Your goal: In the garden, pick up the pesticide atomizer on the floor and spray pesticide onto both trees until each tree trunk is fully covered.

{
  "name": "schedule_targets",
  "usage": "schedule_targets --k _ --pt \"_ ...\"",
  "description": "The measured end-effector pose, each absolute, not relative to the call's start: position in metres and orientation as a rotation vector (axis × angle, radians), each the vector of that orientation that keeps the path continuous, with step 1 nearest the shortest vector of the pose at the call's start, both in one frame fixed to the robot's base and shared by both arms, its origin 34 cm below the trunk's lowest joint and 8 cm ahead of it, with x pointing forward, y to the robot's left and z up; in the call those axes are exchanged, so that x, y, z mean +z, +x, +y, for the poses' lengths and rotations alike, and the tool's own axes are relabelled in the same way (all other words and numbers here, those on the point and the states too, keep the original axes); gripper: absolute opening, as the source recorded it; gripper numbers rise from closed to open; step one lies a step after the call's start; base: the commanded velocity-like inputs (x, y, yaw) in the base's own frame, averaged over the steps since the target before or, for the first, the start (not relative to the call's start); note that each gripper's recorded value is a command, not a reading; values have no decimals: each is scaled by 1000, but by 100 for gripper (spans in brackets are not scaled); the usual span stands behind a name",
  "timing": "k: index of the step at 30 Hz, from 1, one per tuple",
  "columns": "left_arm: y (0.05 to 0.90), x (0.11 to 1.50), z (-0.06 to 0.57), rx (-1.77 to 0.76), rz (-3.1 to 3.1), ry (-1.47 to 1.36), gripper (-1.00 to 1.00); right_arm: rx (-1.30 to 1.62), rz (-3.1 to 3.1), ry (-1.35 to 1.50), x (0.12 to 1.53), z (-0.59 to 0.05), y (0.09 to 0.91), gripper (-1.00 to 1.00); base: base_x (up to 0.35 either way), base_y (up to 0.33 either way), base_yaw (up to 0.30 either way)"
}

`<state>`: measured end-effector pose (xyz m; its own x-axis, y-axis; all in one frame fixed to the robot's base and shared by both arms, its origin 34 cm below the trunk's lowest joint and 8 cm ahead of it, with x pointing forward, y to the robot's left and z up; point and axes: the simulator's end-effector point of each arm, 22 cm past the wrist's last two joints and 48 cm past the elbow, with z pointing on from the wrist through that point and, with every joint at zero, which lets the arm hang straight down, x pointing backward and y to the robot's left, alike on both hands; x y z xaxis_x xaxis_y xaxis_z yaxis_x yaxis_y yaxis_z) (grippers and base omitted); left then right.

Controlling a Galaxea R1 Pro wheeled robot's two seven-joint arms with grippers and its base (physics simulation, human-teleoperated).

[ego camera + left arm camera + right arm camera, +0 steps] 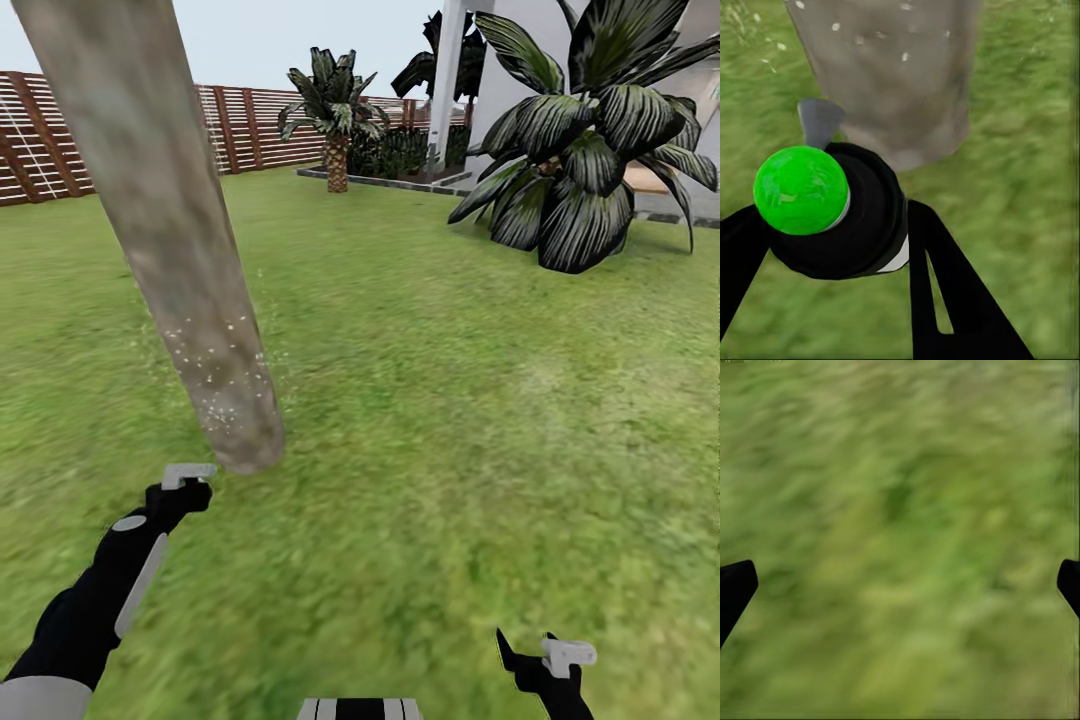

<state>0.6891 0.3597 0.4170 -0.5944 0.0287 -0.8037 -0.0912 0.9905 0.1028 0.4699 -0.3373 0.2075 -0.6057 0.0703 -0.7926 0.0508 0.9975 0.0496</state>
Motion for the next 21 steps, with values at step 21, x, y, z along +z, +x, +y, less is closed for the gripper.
schedule_targets --k 21 --pt "688 413 353 169 2207 -76 -100 36 2223 85 207 -332 470 100 88 -271 24"
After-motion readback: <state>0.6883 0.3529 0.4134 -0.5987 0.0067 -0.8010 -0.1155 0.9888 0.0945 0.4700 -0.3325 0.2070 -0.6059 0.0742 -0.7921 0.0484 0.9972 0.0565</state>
